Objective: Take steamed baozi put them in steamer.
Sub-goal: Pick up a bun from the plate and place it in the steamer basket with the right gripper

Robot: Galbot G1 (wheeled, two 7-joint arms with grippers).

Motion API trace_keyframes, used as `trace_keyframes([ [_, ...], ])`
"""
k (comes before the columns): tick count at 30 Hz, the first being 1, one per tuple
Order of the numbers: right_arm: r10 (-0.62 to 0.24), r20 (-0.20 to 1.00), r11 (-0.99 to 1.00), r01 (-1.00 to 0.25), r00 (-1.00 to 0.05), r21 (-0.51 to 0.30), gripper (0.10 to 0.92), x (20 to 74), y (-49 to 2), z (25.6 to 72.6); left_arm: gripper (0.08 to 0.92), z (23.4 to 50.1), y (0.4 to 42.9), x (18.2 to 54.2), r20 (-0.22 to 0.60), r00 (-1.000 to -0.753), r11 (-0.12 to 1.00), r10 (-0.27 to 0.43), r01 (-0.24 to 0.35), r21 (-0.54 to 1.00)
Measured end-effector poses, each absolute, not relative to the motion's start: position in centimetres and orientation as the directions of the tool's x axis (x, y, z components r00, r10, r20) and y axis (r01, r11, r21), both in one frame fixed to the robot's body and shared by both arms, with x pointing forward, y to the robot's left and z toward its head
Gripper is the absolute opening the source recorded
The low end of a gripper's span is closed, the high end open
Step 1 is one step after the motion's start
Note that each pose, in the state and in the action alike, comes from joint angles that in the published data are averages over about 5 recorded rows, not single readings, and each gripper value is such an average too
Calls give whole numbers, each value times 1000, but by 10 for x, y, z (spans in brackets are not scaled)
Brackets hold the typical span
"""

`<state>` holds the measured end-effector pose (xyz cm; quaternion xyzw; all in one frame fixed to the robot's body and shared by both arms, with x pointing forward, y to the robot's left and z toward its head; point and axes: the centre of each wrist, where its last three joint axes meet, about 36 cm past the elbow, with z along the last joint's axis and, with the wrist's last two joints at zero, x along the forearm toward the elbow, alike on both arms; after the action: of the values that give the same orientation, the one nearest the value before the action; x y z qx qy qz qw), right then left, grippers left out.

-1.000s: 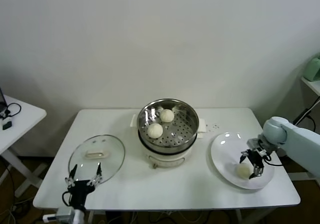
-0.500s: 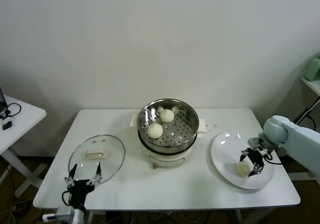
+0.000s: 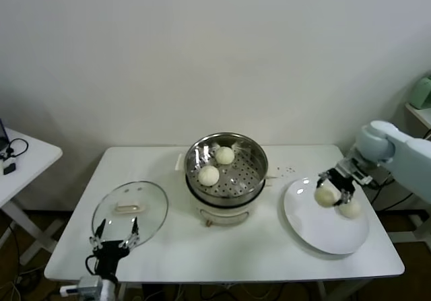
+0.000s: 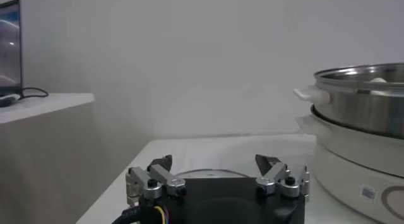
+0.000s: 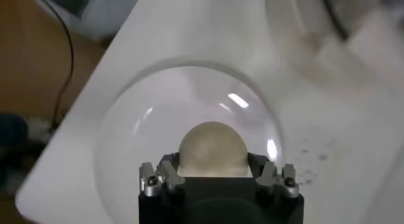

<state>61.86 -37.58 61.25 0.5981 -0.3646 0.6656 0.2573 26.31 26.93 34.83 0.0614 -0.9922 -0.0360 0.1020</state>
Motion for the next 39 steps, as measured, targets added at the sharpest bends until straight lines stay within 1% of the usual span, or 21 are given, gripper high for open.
trace_keyframes([
  [4, -82, 969, -736, -641, -233, -217, 724, 621, -343, 660, 823, 349, 265, 263, 199, -972, 990, -126, -111, 83],
  [8, -78, 951, -840, -494, -300, -225, 732, 618, -302, 698, 823, 352, 262, 265, 196, -973, 991, -124, -109, 83],
  [11, -80, 939, -897, -387, -335, -214, 737, 614, -268, 716, 823, 354, 260, 265, 195, -973, 991, -123, -108, 84],
  [15, -82, 930, -946, -264, -360, -186, 738, 612, -224, 724, 823, 355, 260, 264, 195, -973, 990, -124, -109, 85],
  [22, -83, 929, -989, -85, -360, -122, 736, 613, -150, 711, 823, 356, 264, 261, 197, -971, 989, -132, -116, 90],
  [29, -72, 943, -997, 36, -326, -64, 732, 615, -88, 680, 823, 354, 268, 259, 208, -969, 989, -136, -119, 92],
  [34, -55, 953, -995, 92, -296, -29, 728, 615, -59, 658, 823, 350, 269, 257, 218, -966, 989, -136, -118, 92],
  [39, -35, 962, -991, 130, -272, 1, 729, 612, -43, 638, 823, 347, 268, 256, 229, -964, 989, -133, -115, 90],
])
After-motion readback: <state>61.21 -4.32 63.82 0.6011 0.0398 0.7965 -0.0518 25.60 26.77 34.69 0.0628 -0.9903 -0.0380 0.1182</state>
